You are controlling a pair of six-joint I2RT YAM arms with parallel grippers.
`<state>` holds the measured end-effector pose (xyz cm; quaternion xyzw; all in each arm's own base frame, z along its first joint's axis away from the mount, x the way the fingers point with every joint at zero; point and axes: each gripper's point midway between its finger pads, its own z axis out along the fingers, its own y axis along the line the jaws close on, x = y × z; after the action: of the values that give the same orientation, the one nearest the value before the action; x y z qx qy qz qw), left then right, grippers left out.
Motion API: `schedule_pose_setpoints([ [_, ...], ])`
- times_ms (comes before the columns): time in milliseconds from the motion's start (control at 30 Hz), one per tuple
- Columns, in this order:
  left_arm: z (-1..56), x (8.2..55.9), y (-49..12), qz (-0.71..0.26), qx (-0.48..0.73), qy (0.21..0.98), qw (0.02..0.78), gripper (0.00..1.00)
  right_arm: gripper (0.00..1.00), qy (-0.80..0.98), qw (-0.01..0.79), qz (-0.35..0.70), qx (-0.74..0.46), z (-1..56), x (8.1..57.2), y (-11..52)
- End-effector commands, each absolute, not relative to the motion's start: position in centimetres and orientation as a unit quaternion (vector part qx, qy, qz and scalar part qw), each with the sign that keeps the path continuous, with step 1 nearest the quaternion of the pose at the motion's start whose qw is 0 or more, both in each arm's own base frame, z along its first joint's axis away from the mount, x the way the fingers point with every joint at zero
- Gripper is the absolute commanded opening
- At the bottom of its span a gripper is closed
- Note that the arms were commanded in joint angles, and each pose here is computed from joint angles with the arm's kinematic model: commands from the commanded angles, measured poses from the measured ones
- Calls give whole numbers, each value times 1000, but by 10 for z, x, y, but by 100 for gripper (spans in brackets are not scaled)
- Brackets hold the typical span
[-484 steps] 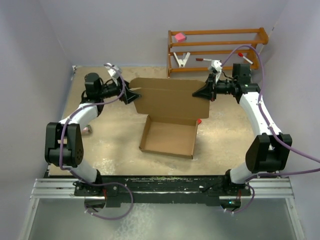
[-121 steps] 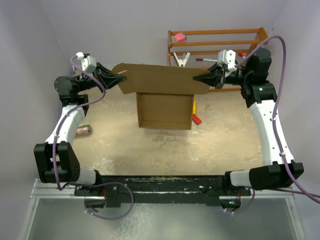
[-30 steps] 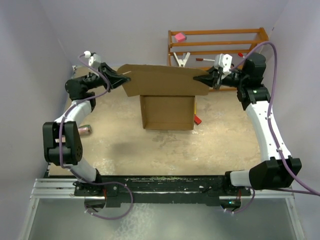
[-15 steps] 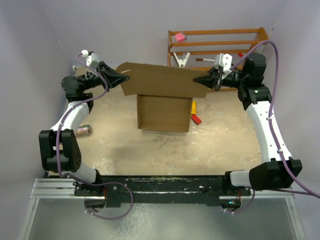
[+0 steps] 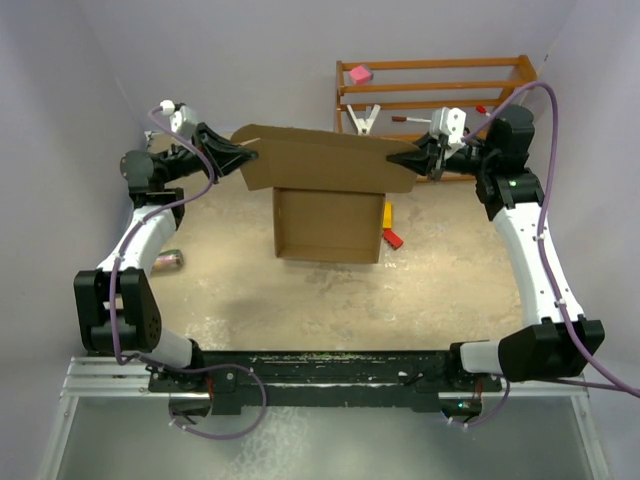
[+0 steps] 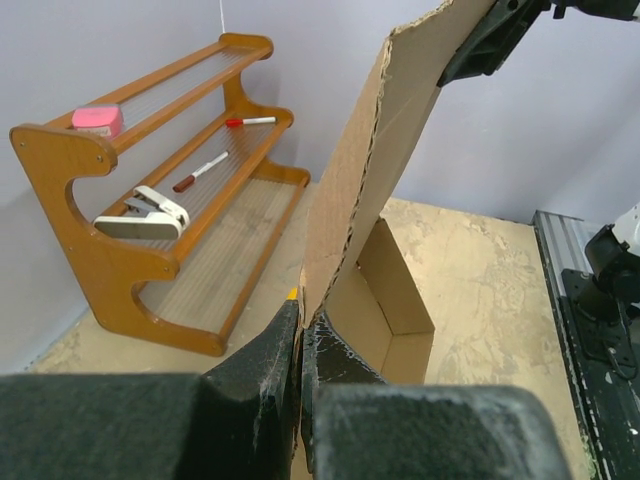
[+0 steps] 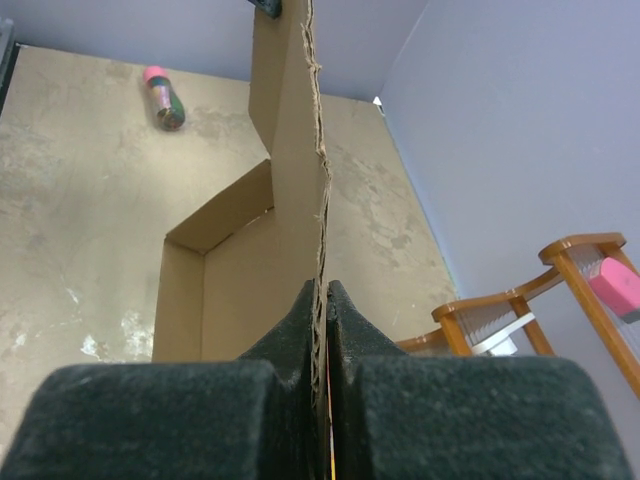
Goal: Fold the paper box
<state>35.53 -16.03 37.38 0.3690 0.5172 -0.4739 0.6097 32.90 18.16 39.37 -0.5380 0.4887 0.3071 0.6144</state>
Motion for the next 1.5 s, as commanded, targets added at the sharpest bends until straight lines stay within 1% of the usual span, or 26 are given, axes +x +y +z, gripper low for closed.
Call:
schedule_pose_setpoints([
  [0,390,350,-162,-460,377,501,629,5,0,445,646,274,-556,421,322,183],
  [200,398,352,-162,-461,375,500,630,5,0,438,649,272,-559,420,320,183],
  [333,401,344,-162,-461,378,499,629,5,0,396,649,287,-583,421,305,189],
  [500,406,330,-162,-447,380,496,640,5,0,382,623,331,-597,421,280,193],
  [700,430,309,-161,-426,382,480,665,5,0,385,569,418,-595,424,246,195],
  [800,436,302,-159,-409,380,480,676,5,0,395,553,440,-587,421,239,195],
  [900,435,301,-156,-389,371,493,684,5,0,415,564,418,-579,416,252,194],
  [1033,435,303,-152,-376,352,509,690,5,0,412,612,342,-582,421,285,192],
  [1200,432,317,-147,-371,326,544,678,5,0,386,649,289,-588,430,306,190],
  [1300,427,326,-146,-372,319,560,669,5,0,385,658,275,-586,433,313,190],
  [1467,429,331,-145,-371,323,553,673,5,0,391,655,277,-584,431,314,189],
])
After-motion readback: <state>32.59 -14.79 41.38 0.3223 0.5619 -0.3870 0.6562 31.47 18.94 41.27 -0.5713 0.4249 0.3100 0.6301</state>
